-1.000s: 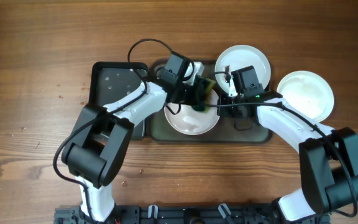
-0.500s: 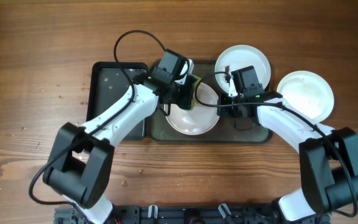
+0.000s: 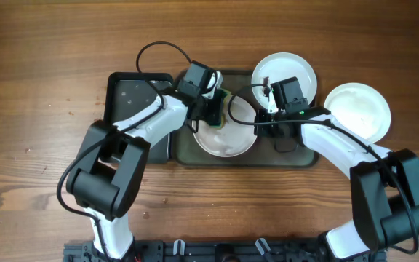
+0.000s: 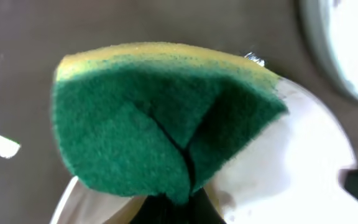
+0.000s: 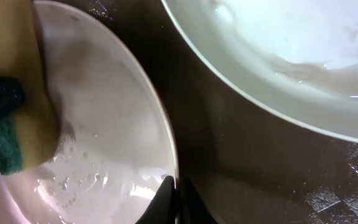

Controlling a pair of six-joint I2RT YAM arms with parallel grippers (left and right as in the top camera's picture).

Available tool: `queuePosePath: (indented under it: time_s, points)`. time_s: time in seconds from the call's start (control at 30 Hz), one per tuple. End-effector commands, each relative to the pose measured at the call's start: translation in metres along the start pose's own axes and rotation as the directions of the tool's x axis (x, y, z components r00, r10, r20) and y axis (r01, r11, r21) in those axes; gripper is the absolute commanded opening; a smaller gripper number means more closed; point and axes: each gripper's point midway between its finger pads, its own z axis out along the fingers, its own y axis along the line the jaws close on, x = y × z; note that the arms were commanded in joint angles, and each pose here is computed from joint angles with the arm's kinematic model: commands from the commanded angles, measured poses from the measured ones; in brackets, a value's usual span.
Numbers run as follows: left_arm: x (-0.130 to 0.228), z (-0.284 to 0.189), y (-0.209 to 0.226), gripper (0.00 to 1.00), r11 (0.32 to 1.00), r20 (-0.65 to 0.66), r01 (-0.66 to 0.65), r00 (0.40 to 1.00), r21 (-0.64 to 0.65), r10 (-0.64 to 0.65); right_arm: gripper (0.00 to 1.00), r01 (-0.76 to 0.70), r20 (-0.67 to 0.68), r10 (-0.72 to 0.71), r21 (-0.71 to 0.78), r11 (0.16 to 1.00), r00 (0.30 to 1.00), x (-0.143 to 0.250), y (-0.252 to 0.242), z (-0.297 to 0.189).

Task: Clean dirty plates on tray and stack at the side
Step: 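Scrub the center smeared plate with the sponge in the left gripper, then withdraw the left gripper with the sponge to the far left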

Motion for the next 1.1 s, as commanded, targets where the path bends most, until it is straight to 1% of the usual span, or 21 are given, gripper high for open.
queuePosePath:
  time_s: [0.0, 0.17, 0.23, 0.3, 0.33, 0.37, 0.43, 0.5, 0.53, 0.57, 0.63, 0.67, 0.7, 0.77, 0.87, 0.97, 1.07]
  points:
    - [-0.009, -0.011, -0.046, 0.04, 0.966, 0.027, -0.045, 0.999, 0.256, 0.039, 0.05, 0.016, -0.013, -0.016, -0.015, 1.000, 1.000, 0.001, 0.004, 0.003]
    - [-0.042, -0.046, -0.065, 0.04, 0.949, 0.165, -0.115, 0.984, 0.295, 0.069, 0.05, 0.017, -0.014, -0.017, -0.014, 1.000, 1.000, 0.002, 0.003, 0.003]
    - [-0.059, -0.077, -0.063, 0.04, 0.957, 0.236, -0.121, 0.970, 0.262, 0.058, 0.06, 0.017, -0.014, -0.017, -0.014, 1.000, 1.000, 0.002, 0.003, 0.003]
    - [-0.071, -0.104, -0.043, 0.04, 0.985, 0.286, -0.040, 0.958, 0.166, -0.010, 0.13, 0.017, -0.014, -0.017, -0.014, 1.000, 1.000, 0.002, 0.003, 0.003]
    - [-0.073, -0.122, -0.029, 0.04, 0.995, 0.310, 0.005, 0.950, 0.104, -0.038, 0.15, 0.017, -0.014, -0.017, -0.014, 1.000, 1.000, 0.002, 0.003, 0.003]
    - [-0.073, -0.133, -0.018, 0.04, 0.997, 0.321, 0.045, 0.945, 0.069, -0.065, 0.17, 0.019, -0.015, -0.020, -0.014, 1.000, 1.000, 0.002, 0.003, 0.003]
    - [-0.070, -0.163, 0.007, 0.04, 0.993, 0.345, 0.115, 0.932, 0.004, -0.109, 0.19, 0.021, -0.014, -0.022, -0.014, 1.000, 1.000, 0.002, 0.003, 0.003]
    - [-0.063, -0.198, 0.044, 0.04, 0.974, 0.379, 0.210, 0.911, -0.086, -0.163, 0.22, 0.028, -0.015, -0.028, -0.014, 1.000, 0.999, 0.002, 0.003, 0.003]
    - [-0.056, -0.212, 0.065, 0.05, 0.953, 0.394, 0.266, 0.899, -0.147, -0.190, 0.23, 0.030, -0.017, -0.031, -0.014, 0.999, 0.999, 0.003, 0.003, 0.003]
    - [-0.053, -0.221, 0.078, 0.04, 0.937, 0.406, 0.303, 0.889, -0.176, -0.211, 0.23, 0.030, -0.017, -0.030, -0.014, 0.999, 0.999, 0.003, 0.003, 0.003]
    - [-0.038, -0.239, 0.111, 0.04, 0.882, 0.420, 0.406, 0.862, -0.239, -0.283, 0.23, 0.030, -0.016, -0.030, -0.014, 0.999, 0.999, 0.002, 0.003, 0.003]
    - [-0.033, -0.244, 0.120, 0.04, 0.867, 0.420, 0.431, 0.855, -0.251, -0.304, 0.23, 0.031, -0.014, -0.031, -0.015, 0.999, 0.999, 0.002, 0.004, 0.003]
    - [-0.022, -0.251, 0.139, 0.04, 0.833, 0.416, 0.482, 0.839, -0.270, -0.351, 0.23, 0.031, -0.011, -0.031, -0.016, 0.999, 0.999, 0.001, 0.004, 0.003]
    - [-0.007, -0.257, 0.162, 0.04, 0.778, 0.412, 0.559, 0.805, -0.286, -0.427, 0.23, 0.033, -0.009, -0.033, -0.015, 0.999, 0.999, 0.001, 0.004, 0.003]
    - [0.002, -0.264, 0.180, 0.04, 0.740, 0.420, 0.607, 0.775, -0.290, -0.472, 0.23, 0.035, 0.008, -0.035, 0.017, 0.999, 0.999, -0.002, -0.002, 0.004]
    - [0.003, -0.265, 0.180, 0.04, 0.746, 0.409, 0.620, 0.763, -0.244, -0.500, 0.22, 0.035, 0.031, -0.037, 0.051, 0.998, 0.999, -0.006, -0.009, 0.006]
    - [0.003, -0.264, 0.179, 0.04, 0.748, 0.405, 0.618, 0.764, -0.241, -0.502, 0.12, 0.032, 0.018, -0.033, 0.055, 0.998, 0.999, -0.002, -0.011, 0.012]
